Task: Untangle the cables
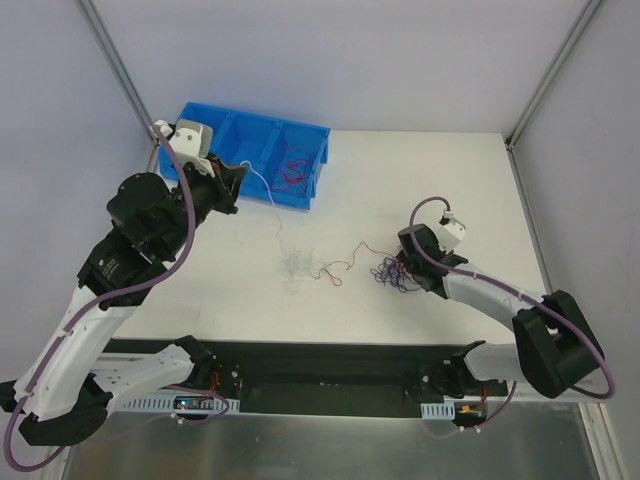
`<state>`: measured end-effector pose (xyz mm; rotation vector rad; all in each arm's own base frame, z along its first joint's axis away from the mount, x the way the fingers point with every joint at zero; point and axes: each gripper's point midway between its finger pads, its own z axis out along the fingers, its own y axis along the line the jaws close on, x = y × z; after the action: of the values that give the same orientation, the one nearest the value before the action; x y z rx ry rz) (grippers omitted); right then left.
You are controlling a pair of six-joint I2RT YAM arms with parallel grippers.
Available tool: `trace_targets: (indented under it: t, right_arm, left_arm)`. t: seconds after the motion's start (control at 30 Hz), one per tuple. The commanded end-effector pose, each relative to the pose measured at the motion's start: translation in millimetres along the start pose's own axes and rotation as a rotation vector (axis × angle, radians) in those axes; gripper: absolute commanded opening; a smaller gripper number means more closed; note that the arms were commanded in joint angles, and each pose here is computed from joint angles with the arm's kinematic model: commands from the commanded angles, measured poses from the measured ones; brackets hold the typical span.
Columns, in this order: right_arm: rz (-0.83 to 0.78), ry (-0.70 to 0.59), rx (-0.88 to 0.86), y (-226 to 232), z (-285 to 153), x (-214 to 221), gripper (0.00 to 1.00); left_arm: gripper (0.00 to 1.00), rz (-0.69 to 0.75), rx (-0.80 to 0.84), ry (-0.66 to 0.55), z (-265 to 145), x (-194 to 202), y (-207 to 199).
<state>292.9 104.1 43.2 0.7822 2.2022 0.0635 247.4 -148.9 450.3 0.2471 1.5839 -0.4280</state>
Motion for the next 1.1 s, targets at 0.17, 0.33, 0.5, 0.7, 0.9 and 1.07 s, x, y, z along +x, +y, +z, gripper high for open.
trace_targets:
  t: [0.17,0.33,0.5,0.7,0.9,1.07]
  right_arm:
    - [-0.426,-0.173,-0.308,63.4,-70.4,-22.9,0.57]
    - [-0.332,-0.030,-0.528,120.3,-94.7,6.4,0.60]
    - [-0.124,0.217,-0.750,194.7,-120.0,46.1,0.57]
    - [-0.118,0.333,-0.876,241.9,-136.6,96.1,0.45]
    - [-0.164,0.363,-0.879,252.1,-134.2,135.1,0.40]
    - [-0.222,0.355,-0.820,245.9,-115.6,164.6,0.33]
  left_arm:
    - [0.00,-0.097,0.131,0.070,4.0,34.4,-27.6]
    - [0.00,-0.059,0.136,0.051,-3.1,32.3,-24.6]
    - [0.00,-0.048,0.164,0.044,-8.3,31.0,-27.6]
    - [0.00,-0.048,0.176,0.046,-10.8,33.1,-29.0]
    - [0.00,-0.051,0.189,0.040,-14.7,31.9,-30.5]
    - [0.00,-0.048,0.207,0.025,-19.0,24.2,-32.9]
